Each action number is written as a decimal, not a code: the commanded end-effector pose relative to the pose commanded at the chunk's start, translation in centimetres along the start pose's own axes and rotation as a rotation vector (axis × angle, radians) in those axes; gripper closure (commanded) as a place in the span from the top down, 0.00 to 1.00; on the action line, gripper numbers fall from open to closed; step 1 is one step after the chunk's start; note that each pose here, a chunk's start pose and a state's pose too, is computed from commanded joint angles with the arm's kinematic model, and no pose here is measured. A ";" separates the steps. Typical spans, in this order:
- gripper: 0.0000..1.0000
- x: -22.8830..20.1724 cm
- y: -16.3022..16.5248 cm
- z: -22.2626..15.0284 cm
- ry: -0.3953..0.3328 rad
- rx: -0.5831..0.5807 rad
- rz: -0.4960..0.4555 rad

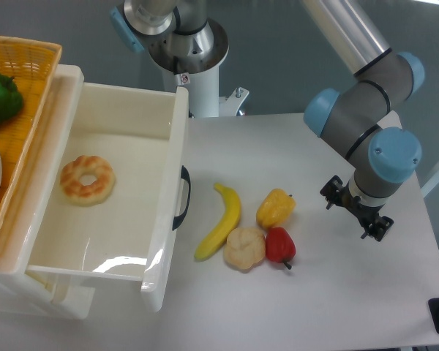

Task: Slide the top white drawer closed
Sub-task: 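Move the gripper from its raised pose down toward the toy fruit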

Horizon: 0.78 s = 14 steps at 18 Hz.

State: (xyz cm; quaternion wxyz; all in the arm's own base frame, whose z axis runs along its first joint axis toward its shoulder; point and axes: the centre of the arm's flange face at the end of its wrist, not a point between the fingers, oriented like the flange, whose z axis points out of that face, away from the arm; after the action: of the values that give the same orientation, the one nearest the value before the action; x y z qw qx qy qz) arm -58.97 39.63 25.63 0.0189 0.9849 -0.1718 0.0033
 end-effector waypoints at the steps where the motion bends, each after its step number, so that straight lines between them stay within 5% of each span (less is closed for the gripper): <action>1: 1.00 0.0 -0.1 -0.1 -0.002 -0.003 -0.002; 9: 1.00 0.7 -1.0 1.2 0.016 0.000 -0.002; 14: 1.00 1.5 -1.3 2.8 -0.054 0.035 -0.030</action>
State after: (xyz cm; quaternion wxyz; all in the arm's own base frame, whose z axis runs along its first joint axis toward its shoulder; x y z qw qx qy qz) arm -57.16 40.21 22.81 -0.0031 0.9873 -0.1574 -0.0206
